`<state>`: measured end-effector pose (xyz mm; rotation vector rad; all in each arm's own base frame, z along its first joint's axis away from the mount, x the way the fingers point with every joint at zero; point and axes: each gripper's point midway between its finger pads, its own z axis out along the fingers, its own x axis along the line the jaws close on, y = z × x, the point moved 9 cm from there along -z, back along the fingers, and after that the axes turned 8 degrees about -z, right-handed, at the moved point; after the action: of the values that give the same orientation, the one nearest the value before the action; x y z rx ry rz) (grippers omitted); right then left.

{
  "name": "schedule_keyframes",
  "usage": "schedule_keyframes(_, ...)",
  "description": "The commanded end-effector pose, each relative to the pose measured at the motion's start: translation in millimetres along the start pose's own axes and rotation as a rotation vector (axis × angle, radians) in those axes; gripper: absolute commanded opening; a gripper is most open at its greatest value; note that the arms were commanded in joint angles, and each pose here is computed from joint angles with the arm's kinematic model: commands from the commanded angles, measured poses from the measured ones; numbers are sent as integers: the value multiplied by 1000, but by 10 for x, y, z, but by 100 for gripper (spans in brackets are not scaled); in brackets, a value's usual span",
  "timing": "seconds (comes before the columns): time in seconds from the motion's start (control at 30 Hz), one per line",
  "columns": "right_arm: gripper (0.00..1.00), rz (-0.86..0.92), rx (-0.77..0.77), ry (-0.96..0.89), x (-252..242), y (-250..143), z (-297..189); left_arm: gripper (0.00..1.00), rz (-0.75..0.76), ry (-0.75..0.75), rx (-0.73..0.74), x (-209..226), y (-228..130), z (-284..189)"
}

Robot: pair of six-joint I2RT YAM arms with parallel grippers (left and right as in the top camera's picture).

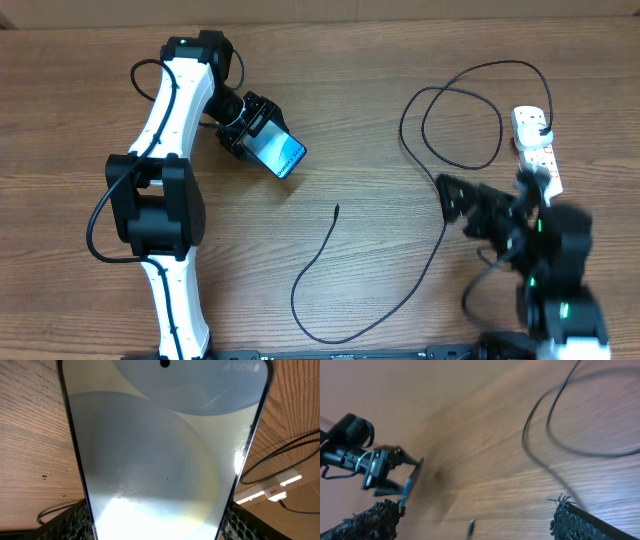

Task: Plug charger to phone and switch on socket
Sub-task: 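Move the right gripper toward the phone held by the left gripper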

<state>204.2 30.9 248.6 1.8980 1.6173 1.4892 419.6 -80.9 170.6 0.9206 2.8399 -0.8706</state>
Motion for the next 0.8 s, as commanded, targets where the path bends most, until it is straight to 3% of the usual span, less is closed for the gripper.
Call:
schedule_keyframes(0.0, 100, 38, 192, 158, 130, 209, 271, 4, 7, -21, -3, -57, -33, -51)
schedule_keyframes(0.13, 100, 189, 406, 382, 140, 256, 682, 4, 7, -21, -3, -57, -33, -51)
schedule_keyframes(0.27, 100, 321, 487, 511, 13, 230, 1073, 4, -1, -21, -3, -57, -33, -51)
schedule_keyframes(0.5, 100, 412, 589, 524, -125, -17, 1513, 4, -82, -20, -5, -57, -30, -51)
schedule_keyframes(0.77, 100, 308, 593, 444, 111, -203, 1700, 4, -247, 52, -131, -48, -38, 18)
